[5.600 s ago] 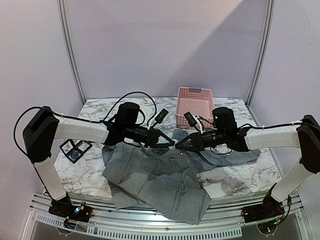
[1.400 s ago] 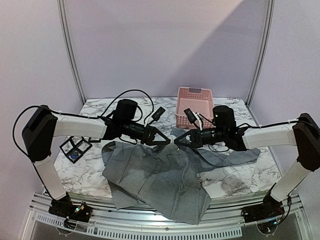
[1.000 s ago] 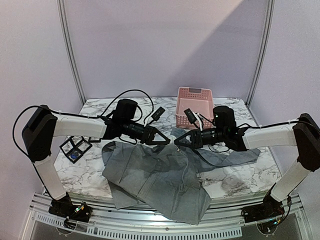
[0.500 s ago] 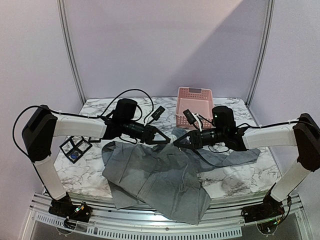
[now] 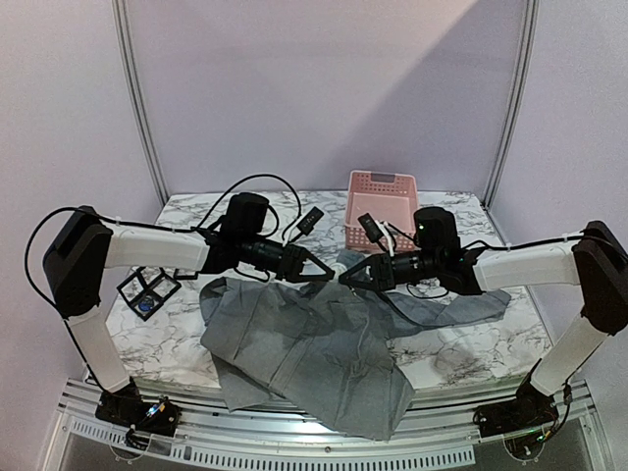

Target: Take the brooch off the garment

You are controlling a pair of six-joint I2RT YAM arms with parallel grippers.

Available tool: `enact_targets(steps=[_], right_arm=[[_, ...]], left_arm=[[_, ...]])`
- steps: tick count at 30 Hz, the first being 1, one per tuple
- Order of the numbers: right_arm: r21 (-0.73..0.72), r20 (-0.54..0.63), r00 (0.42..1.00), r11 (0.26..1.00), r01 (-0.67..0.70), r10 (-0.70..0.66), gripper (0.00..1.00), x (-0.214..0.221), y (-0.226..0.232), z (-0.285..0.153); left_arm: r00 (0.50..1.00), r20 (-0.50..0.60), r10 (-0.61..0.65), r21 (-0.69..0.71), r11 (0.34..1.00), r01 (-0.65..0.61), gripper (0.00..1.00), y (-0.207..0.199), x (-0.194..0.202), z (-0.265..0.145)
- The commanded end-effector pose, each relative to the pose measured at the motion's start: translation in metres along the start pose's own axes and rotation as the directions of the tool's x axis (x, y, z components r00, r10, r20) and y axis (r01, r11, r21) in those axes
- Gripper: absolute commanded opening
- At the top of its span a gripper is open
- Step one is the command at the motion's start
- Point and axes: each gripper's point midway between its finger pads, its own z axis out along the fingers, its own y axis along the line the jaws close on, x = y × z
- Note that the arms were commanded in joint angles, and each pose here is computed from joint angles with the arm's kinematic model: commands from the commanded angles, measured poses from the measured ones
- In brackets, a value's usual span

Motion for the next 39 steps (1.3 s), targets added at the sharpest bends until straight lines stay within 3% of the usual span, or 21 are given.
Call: enact_targets(steps=[1,18,28,39], right_arm=[[0.03,0.007,1.0,0.999,-0.015,0.015,0.21,-0.005,-0.006,0.005],[0.085,-0.003,0.997,0.993,-0.081,0.082,0.05,-0.002,-0.023,0.01],[0.197,0.003,0.972,0.953,-0.23,0.234,0.01,0.0,-0.061,0.016],[0.221,0.027,0.913,0.889,-0.402,0.406,0.01,0.011,-0.089,0.019]], left_arm=[[0.999,0.021,0.029,0.017,0.999,-0.03,0.0,-0.008,-0.008,-0.004],[0.999,0.021,0.041,0.027,0.999,-0.042,0.0,-0.012,-0.007,-0.004],[0.998,0.019,0.053,0.033,0.998,-0.053,0.0,-0.015,-0.007,-0.003],[0.998,0.021,0.065,0.037,0.997,-0.065,0.0,-0.019,-0.007,-0.004]])
